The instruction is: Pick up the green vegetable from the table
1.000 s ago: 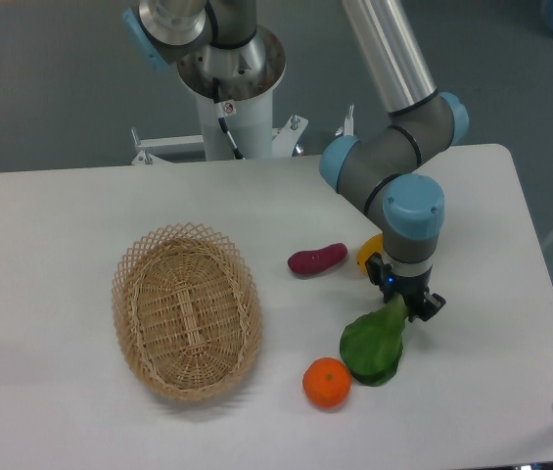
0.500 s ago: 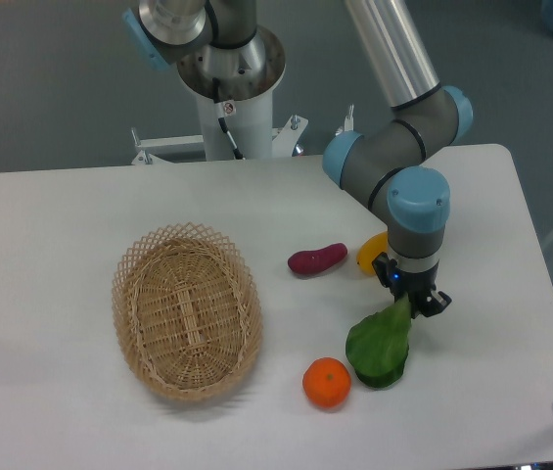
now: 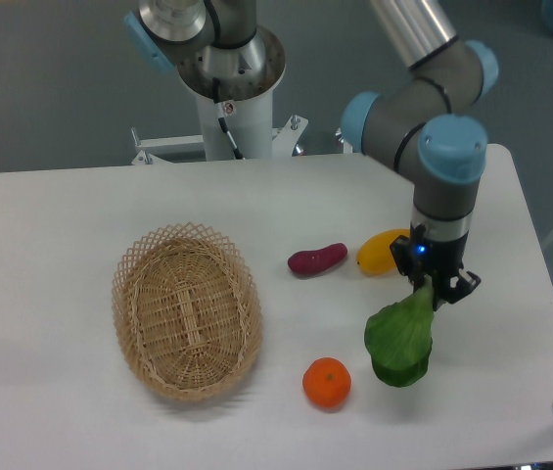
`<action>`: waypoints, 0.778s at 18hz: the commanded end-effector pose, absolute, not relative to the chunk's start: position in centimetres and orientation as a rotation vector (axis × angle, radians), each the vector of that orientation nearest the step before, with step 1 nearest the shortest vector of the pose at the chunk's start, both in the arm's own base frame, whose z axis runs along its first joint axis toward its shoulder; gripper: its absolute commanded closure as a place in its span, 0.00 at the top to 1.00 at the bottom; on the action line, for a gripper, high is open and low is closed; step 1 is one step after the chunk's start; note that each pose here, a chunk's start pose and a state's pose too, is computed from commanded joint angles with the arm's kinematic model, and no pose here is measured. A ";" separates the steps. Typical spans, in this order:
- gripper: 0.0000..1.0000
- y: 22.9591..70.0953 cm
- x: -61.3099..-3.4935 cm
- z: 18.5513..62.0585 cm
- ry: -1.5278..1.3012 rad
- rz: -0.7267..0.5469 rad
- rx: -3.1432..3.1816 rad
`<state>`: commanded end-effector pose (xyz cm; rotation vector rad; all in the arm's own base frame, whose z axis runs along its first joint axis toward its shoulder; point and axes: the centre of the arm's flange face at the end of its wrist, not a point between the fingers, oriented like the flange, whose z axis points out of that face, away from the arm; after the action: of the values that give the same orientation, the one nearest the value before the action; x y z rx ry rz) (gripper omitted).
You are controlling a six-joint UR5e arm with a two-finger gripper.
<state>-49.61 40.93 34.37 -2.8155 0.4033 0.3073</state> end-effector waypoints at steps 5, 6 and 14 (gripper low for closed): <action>0.38 41.7 -47.4 37.3 0.309 0.273 -2.716; 0.38 41.7 -47.4 37.3 0.301 0.271 -2.715; 0.38 41.7 -47.2 38.6 0.277 0.257 -2.677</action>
<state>-47.19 41.67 38.62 -2.6772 0.2772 0.2568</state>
